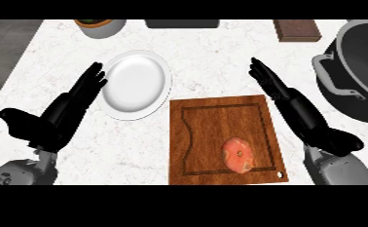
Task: Pick the squash from the cutting board and place it in the pot
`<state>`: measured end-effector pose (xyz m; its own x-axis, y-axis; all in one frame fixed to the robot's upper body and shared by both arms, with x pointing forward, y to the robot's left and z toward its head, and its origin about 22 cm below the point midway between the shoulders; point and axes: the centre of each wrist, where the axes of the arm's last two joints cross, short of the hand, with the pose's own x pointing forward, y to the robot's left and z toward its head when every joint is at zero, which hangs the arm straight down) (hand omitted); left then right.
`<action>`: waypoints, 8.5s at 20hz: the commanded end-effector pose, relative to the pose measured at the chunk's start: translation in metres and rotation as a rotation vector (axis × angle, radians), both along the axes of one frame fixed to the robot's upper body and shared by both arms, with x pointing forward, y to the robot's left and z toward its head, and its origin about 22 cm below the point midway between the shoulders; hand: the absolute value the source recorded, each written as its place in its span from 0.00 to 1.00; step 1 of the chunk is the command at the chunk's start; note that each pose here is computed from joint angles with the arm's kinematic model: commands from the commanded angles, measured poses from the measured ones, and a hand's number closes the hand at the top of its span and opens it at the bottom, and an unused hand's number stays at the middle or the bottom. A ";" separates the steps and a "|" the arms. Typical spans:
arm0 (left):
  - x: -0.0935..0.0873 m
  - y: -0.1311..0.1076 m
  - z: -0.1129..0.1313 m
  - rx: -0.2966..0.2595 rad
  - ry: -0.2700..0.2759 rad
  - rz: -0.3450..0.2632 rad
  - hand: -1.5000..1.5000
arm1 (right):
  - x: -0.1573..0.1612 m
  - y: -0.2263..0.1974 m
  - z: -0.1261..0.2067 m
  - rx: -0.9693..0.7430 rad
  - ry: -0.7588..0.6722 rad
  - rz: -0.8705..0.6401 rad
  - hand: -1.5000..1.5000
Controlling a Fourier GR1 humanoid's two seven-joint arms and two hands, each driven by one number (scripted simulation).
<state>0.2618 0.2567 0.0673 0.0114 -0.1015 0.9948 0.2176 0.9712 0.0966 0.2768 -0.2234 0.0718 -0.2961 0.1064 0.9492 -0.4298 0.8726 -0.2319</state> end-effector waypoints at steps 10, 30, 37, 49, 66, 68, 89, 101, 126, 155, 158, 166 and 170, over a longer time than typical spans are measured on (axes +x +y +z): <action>-0.024 -0.013 -0.043 -0.063 -0.161 0.302 0.50 | -0.027 -0.126 -0.014 0.068 -0.531 -0.296 0.00; -0.025 -0.017 -0.058 -0.067 -0.166 0.304 0.50 | -0.113 -0.114 0.003 -0.610 -0.519 0.057 0.00; -0.025 -0.053 -0.062 -0.077 -0.151 0.298 0.50 | -0.122 -0.041 -0.007 -0.681 -0.410 0.076 0.00; -0.022 -0.042 -0.063 -0.069 -0.166 0.314 0.50 | -0.113 -0.039 -0.056 -0.844 -0.277 0.104 0.00; -0.017 -0.022 -0.047 -0.069 -0.172 0.305 0.50 | -0.071 0.006 -0.087 -0.850 -0.274 0.089 0.00; -0.003 -0.029 -0.068 -0.080 -0.152 0.295 0.50 | -0.059 0.016 -0.080 -0.848 -0.287 0.103 0.00; -0.013 -0.040 -0.053 -0.070 -0.200 0.267 0.50 | 0.000 0.022 -0.082 -1.154 -0.037 -0.212 1.00; -0.012 -0.028 -0.062 -0.071 -0.167 0.304 0.50 | 0.022 0.090 0.005 -0.997 -0.328 -0.575 1.00; -0.020 -0.026 -0.066 -0.047 -0.163 0.309 0.50 | 0.039 -0.081 0.092 -1.042 -0.230 -1.109 1.00; -0.019 -0.043 -0.070 -0.083 -0.161 0.275 0.50 | 0.057 -0.245 -0.027 -1.026 0.330 -0.901 0.00; -0.017 -0.026 -0.053 -0.072 -0.179 0.278 0.50 | 0.058 -0.246 -0.025 -0.813 0.232 -0.943 0.00; -0.022 -0.034 -0.053 -0.077 -0.169 0.282 0.50 | 0.050 -0.268 -0.009 -0.250 0.019 -1.115 0.00; -0.018 -0.040 -0.057 -0.081 -0.163 0.289 0.50 | 0.020 -0.310 0.004 -0.137 0.038 -1.174 0.00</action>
<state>0.2417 0.2187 0.0061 -0.1361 -0.0405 0.9899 -0.0764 0.9966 0.0302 0.3246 -0.5034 0.0777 0.1261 0.4794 0.8685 0.5459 0.6975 -0.4643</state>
